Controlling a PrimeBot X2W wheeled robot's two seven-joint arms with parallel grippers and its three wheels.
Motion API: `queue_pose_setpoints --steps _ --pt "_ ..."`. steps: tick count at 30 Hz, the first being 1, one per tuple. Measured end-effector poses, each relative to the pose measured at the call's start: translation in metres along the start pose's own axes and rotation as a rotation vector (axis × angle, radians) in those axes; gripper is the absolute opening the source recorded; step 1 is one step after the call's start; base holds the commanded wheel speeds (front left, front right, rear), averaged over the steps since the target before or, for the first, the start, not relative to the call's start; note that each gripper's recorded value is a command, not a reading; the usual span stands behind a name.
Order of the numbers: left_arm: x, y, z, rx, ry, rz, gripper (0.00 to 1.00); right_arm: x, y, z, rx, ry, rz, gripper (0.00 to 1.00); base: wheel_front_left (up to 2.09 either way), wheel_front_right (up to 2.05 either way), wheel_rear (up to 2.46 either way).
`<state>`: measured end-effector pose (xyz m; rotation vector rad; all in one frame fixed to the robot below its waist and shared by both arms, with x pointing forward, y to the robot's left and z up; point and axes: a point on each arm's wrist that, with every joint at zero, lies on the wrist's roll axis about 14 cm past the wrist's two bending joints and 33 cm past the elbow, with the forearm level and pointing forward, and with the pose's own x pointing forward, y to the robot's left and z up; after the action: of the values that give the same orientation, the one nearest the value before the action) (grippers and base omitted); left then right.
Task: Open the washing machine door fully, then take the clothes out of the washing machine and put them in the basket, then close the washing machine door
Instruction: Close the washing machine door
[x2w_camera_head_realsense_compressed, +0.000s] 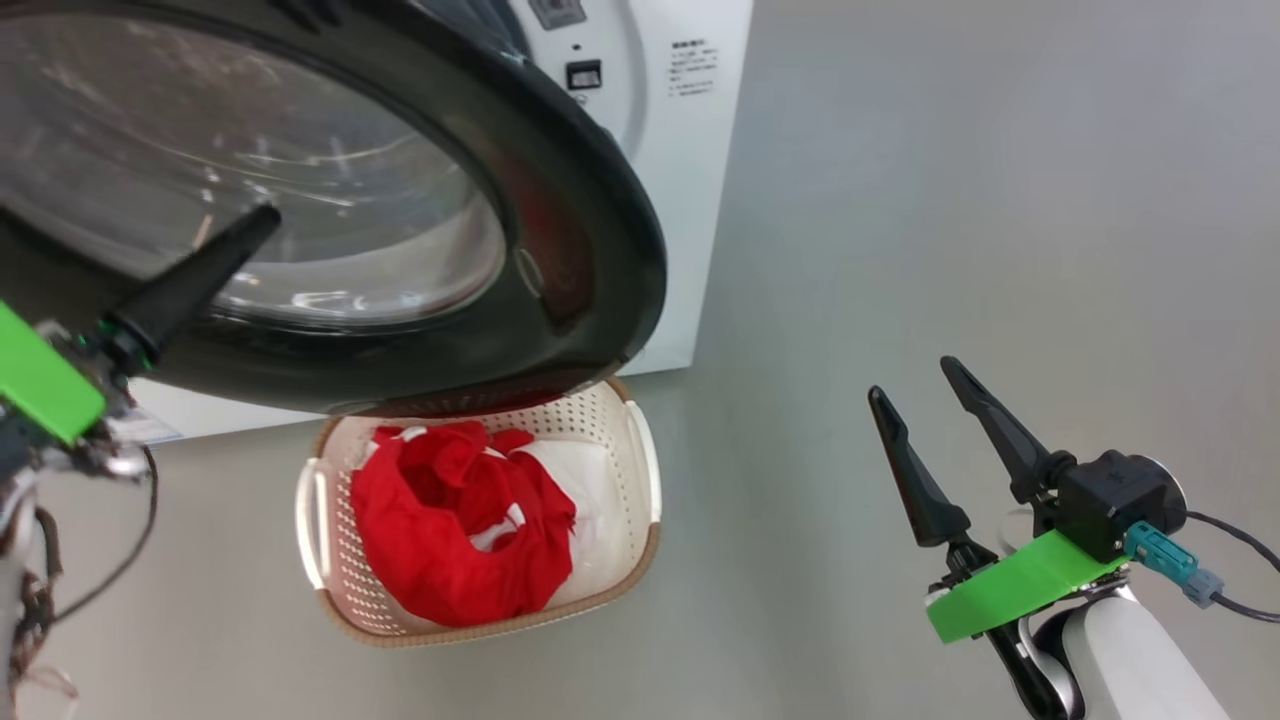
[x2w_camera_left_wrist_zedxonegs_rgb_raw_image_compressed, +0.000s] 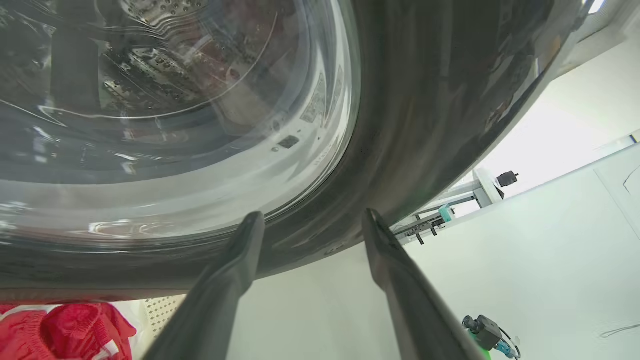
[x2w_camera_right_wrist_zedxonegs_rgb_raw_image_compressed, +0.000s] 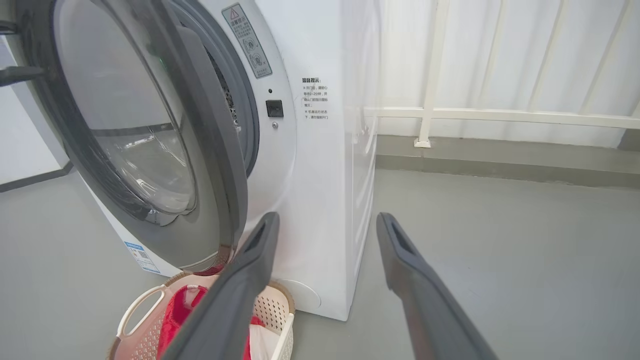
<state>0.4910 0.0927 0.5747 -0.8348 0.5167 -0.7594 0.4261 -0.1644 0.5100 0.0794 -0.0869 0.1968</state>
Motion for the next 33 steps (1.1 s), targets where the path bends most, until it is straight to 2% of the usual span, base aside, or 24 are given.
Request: queue_pose_setpoints --steps 21,33 --pt "-0.094 0.053 -0.062 -0.151 -0.283 0.239 1.0 -0.008 0.031 -0.001 0.011 0.008 0.089 1.0 0.0 0.0 0.0" --pt "-0.115 0.075 -0.1 -0.187 -0.397 0.347 1.0 -0.025 0.016 -0.005 0.003 0.031 0.046 1.0 0.0 0.0 0.0"
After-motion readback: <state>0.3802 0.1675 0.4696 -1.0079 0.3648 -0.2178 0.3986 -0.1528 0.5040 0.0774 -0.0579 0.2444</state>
